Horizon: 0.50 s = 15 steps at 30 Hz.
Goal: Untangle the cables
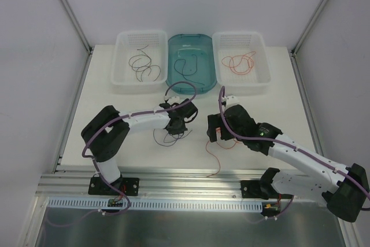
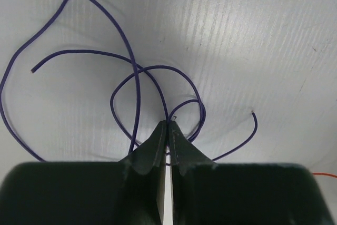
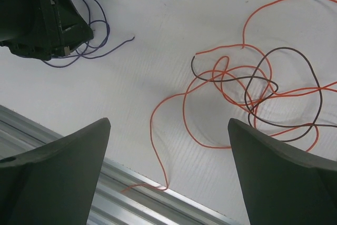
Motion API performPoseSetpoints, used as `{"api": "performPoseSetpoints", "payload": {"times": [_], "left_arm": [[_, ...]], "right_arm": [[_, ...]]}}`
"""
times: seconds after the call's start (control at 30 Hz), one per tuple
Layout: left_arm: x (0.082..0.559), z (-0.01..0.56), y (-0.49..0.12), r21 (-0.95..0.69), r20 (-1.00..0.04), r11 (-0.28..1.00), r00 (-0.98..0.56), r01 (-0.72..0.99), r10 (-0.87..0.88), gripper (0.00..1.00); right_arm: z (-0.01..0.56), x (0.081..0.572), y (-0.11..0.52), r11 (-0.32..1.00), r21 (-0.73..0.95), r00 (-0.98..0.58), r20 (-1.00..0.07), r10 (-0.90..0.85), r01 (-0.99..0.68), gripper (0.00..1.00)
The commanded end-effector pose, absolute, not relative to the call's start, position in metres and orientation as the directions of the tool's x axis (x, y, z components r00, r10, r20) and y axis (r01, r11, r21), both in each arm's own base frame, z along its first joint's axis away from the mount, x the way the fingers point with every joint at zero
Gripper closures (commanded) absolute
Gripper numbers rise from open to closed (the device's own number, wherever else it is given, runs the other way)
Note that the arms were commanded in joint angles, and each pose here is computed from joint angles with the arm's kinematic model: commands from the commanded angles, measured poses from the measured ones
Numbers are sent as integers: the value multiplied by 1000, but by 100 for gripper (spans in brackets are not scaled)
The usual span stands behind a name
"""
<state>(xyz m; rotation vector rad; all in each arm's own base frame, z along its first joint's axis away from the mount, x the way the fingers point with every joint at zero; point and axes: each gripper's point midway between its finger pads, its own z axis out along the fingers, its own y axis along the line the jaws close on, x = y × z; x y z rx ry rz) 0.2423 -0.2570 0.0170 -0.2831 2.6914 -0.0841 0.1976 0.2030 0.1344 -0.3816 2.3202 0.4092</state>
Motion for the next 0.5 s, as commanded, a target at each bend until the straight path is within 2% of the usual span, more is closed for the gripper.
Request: {"api": "performPoseSetpoints", "payload": {"times": [0.0, 0.13, 0.23, 0.3, 0.47], "left_arm": [[240, 41, -254, -148, -437, 977, -876, -155, -205, 100], [236, 69, -257, -209, -474, 974, -863, -81, -174, 100], [232, 89, -259, -283, -501, 959, -847, -35, -178, 100], [228, 102, -263, -350, -516, 937, -835, 1, -191, 100], [225, 123, -270, -457, -531, 889, -812, 35, -242, 100]], "right_arm": [[151, 195, 217, 871, 247, -668, -735, -116, -424, 1], [164, 193, 243, 804, 365, -664, -747, -49, -470, 4], [170, 194, 260, 757, 434, -665, -747, -2, -490, 15], [171, 194, 274, 717, 487, -682, -731, 21, -500, 29], [178, 197, 298, 638, 583, -707, -702, 86, -502, 51]]}}
